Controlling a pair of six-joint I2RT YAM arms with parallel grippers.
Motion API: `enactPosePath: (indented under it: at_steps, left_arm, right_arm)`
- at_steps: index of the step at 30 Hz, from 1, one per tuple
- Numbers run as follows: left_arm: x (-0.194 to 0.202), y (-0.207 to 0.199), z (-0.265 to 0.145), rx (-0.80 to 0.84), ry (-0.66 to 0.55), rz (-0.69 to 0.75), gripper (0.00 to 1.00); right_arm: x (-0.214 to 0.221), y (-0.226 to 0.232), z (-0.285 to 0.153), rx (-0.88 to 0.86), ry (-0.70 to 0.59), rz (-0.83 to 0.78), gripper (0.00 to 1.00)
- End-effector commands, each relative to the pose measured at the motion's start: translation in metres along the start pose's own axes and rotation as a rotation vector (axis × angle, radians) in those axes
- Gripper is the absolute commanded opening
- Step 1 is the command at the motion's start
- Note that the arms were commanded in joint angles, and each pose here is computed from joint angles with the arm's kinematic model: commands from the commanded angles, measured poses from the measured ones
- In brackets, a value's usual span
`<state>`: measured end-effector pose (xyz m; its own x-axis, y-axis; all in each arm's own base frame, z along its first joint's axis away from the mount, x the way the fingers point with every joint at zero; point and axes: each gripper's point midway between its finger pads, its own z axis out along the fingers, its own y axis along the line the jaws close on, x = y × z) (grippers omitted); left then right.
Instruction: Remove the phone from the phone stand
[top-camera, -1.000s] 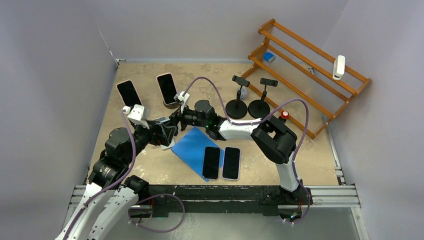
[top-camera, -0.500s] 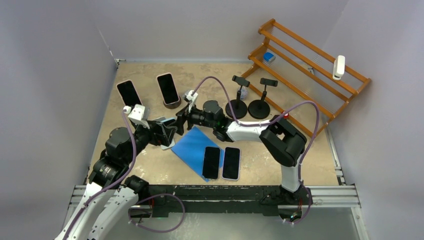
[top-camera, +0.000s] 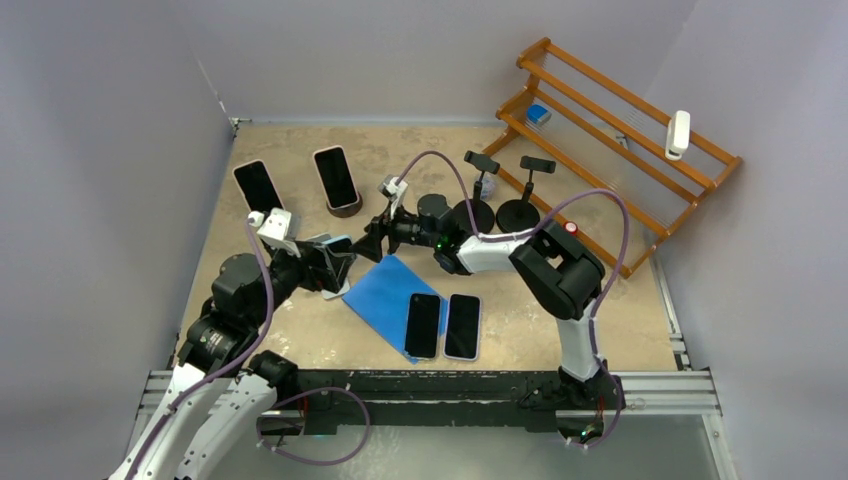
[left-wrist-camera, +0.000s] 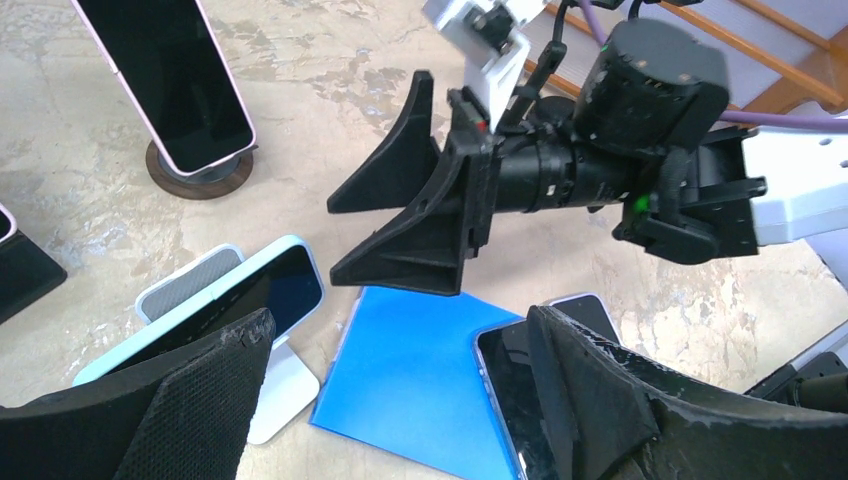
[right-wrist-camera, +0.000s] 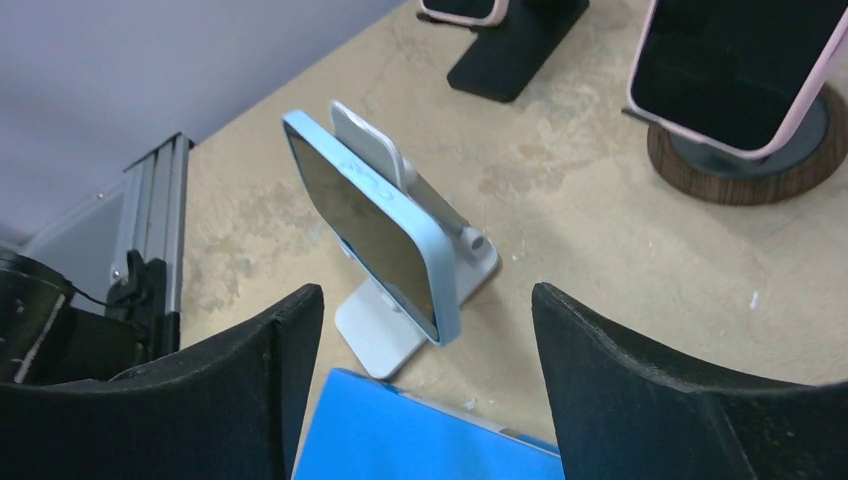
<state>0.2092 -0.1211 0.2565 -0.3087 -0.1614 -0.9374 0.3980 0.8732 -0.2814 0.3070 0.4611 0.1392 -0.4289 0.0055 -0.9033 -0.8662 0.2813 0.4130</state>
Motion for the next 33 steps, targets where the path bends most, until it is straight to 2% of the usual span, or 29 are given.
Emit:
enactPosePath:
  at_steps: [1, 10, 19, 27, 33]
  left_arm:
    - [-0.011, -0.005, 0.000, 0.025, -0.033, 0.022, 0.93]
    - [-0.011, -0.005, 0.001, 0.021, -0.029, 0.022, 0.93]
    - [-0.010, -0.004, 0.002, 0.020, -0.025, 0.023, 0.93]
    - [-0.009, -0.005, 0.003, 0.022, -0.024, 0.025, 0.93]
    - [-0.010, -0.004, 0.002, 0.020, -0.027, 0.025, 0.93]
  right_arm:
    - [-0.007, 0.010, 0.010, -0.069, -0.008, -0.032, 0.77]
    - [0.002, 0.004, 0.024, -0.099, 0.011, -0.042, 0.76]
    - [0.003, -0.003, 0.038, -0.108, 0.015, -0.041, 0.67]
    - [0.008, 0.003, 0.043, -0.142, 0.034, -0.042, 0.66]
    - [0.011, 0.010, 0.046, -0.164, 0.046, -0.043, 0.58]
